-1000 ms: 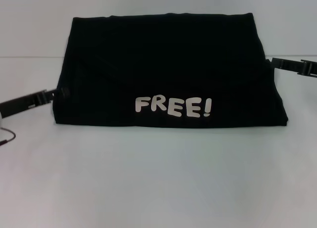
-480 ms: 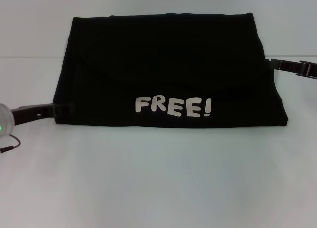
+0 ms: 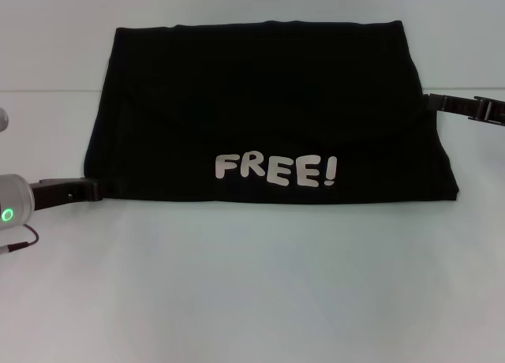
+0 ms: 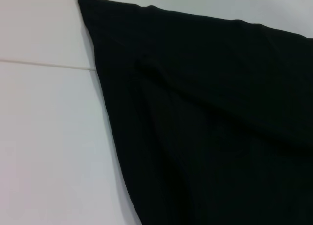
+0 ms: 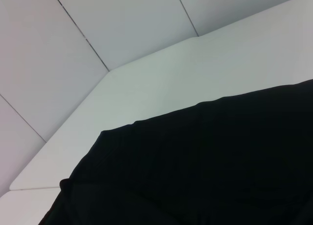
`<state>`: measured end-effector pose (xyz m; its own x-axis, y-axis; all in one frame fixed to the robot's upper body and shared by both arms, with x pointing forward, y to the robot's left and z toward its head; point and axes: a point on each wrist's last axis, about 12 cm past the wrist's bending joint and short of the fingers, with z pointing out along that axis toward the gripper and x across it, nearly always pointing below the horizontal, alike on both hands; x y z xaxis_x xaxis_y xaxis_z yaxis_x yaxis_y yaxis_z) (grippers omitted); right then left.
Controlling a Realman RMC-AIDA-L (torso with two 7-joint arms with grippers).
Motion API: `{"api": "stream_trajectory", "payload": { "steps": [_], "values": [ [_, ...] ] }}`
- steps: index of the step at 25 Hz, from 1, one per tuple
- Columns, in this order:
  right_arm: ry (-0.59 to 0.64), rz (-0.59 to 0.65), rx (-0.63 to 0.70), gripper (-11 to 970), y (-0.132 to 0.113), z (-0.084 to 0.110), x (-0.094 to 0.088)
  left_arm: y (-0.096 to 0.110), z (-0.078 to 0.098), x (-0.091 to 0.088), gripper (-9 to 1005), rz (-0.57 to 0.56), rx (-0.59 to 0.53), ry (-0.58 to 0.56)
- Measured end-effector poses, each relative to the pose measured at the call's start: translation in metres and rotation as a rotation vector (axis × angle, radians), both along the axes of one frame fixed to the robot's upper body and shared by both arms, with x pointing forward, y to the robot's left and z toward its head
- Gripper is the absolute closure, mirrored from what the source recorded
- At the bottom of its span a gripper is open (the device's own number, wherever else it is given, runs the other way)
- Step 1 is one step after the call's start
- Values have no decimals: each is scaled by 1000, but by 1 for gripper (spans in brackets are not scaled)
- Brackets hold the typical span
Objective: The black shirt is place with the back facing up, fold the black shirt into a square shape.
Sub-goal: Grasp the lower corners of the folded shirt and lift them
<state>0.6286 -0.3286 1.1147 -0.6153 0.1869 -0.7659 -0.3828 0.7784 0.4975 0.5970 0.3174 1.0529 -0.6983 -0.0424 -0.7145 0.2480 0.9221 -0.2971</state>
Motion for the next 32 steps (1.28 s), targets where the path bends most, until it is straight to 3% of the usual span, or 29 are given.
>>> {"api": "stream_trajectory", "payload": {
  "steps": [16, 26, 32],
  "values": [
    [-1, -2, -4, 386, -1, 1, 0, 1, 3, 1, 439, -9, -8, -1],
    [1, -3, -3, 396, -2, 0, -1, 0, 3, 2, 921, -26, 21, 8],
    [20, 7, -15, 404, -2, -1, -1, 3, 8, 4, 962, -29, 27, -4]
  ]
}}
